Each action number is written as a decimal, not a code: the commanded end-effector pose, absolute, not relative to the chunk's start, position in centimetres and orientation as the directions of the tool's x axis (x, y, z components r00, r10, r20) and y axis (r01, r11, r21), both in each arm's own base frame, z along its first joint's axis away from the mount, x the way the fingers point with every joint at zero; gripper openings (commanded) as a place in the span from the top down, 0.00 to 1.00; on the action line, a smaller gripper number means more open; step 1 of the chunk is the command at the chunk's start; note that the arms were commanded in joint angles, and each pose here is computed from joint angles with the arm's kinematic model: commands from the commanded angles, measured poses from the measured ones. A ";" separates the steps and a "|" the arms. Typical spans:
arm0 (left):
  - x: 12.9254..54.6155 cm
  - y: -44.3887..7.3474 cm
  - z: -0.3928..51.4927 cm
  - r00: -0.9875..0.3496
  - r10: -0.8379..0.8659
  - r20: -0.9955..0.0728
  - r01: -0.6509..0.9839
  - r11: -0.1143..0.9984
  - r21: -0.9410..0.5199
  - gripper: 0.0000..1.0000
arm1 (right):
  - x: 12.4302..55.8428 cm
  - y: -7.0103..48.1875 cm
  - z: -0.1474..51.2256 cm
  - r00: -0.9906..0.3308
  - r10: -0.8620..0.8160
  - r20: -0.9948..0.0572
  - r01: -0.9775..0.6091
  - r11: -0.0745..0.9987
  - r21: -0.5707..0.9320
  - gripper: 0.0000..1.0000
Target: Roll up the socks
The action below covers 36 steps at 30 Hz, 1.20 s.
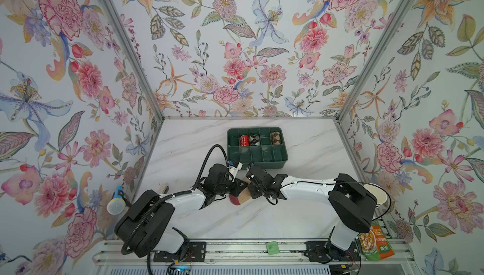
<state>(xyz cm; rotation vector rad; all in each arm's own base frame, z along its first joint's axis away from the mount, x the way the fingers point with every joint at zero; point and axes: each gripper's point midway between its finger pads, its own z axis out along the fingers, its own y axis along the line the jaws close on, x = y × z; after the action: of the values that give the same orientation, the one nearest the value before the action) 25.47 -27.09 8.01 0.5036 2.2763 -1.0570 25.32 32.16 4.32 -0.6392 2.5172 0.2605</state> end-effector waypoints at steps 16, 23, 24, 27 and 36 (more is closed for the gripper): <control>28.8 -28.4 9.2 -0.726 -0.027 -0.688 0.536 0.605 -0.589 0.87 | 24.1 32.5 3.7 -0.732 -0.449 -0.513 -0.537 0.843 0.029 0.93; 28.4 -29.3 6.7 -0.764 0.007 -0.646 0.517 0.606 -0.605 0.89 | 24.1 32.7 3.7 -0.727 -0.453 -0.516 -0.543 0.839 0.029 0.93; 28.4 -29.3 6.4 -0.767 0.014 -0.642 0.517 0.607 -0.604 0.90 | 24.1 32.6 3.7 -0.727 -0.455 -0.514 -0.544 0.839 0.027 0.93; 28.0 -29.2 5.1 -0.786 0.040 -0.617 0.503 0.622 -0.600 0.98 | 24.1 32.8 3.8 -0.724 -0.454 -0.519 -0.547 0.836 0.032 0.92; 27.2 -28.4 1.9 -0.819 0.074 -0.569 0.466 0.666 -0.583 1.00 | 24.2 33.1 4.1 -0.719 -0.450 -0.529 -0.554 0.832 0.045 0.89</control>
<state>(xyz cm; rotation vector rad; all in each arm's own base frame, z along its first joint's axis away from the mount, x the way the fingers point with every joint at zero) 28.31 -29.09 4.92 0.4121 2.2647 -1.0886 24.65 32.66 4.30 -0.6923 2.5053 0.2630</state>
